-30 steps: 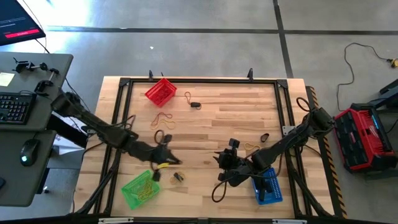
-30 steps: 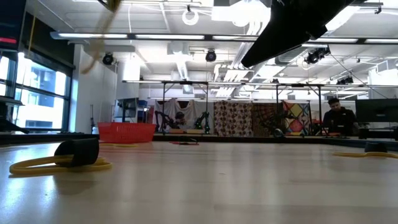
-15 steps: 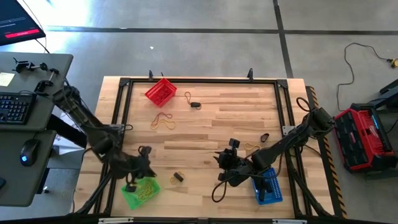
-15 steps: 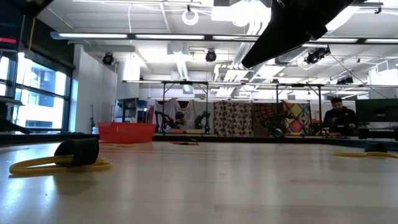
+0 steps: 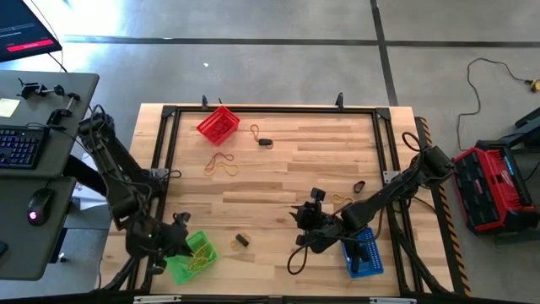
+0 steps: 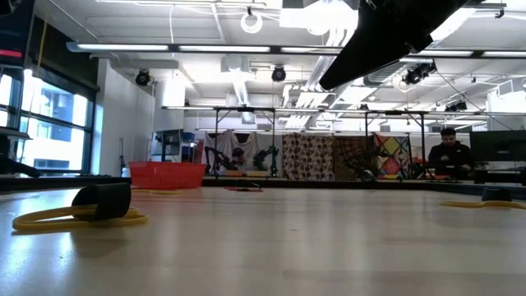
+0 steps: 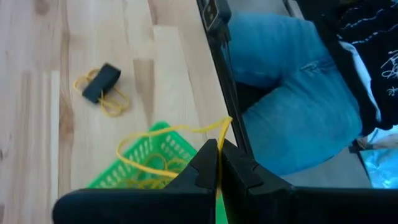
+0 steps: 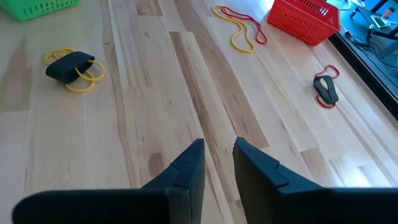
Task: Sort rubber bands into baskets
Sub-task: Put the yellow rubber band into the green basket
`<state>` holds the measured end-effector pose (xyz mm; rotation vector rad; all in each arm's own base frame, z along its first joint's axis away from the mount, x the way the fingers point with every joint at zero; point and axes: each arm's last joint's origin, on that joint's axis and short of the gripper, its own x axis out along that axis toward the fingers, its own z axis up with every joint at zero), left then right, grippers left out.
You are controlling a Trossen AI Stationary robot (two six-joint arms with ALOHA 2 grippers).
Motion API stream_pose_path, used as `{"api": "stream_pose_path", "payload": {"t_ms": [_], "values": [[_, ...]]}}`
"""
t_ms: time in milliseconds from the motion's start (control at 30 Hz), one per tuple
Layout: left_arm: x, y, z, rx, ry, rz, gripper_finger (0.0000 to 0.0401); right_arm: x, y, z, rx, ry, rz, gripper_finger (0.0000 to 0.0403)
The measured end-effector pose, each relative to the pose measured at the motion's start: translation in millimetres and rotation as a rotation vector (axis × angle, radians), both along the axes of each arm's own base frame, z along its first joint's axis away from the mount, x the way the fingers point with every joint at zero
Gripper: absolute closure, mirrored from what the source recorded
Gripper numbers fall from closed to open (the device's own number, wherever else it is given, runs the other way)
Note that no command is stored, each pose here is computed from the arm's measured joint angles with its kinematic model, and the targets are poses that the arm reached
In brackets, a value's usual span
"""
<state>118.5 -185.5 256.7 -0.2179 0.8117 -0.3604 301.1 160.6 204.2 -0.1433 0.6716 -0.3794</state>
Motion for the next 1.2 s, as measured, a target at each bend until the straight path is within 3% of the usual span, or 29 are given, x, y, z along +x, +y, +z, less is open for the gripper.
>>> {"api": "stream_pose_path", "payload": {"t_ms": [567,867,1200], "values": [[-28.3,-3.6,-7.5,-0.055,0.111,0.172,0.0401,0.0,0.0,0.0,0.001,-0.001,-0.001,0.033],[-28.3,-0.6,-25.9,-0.099,0.211,0.278,0.0401,0.0,0.0,0.0,0.001,-0.001,0.0,0.033],[-22.9,-16.3,-39.9,-0.129,0.27,0.296,0.0401,0.0,0.0,0.0,0.0,0.0,0.0,0.033]]}}
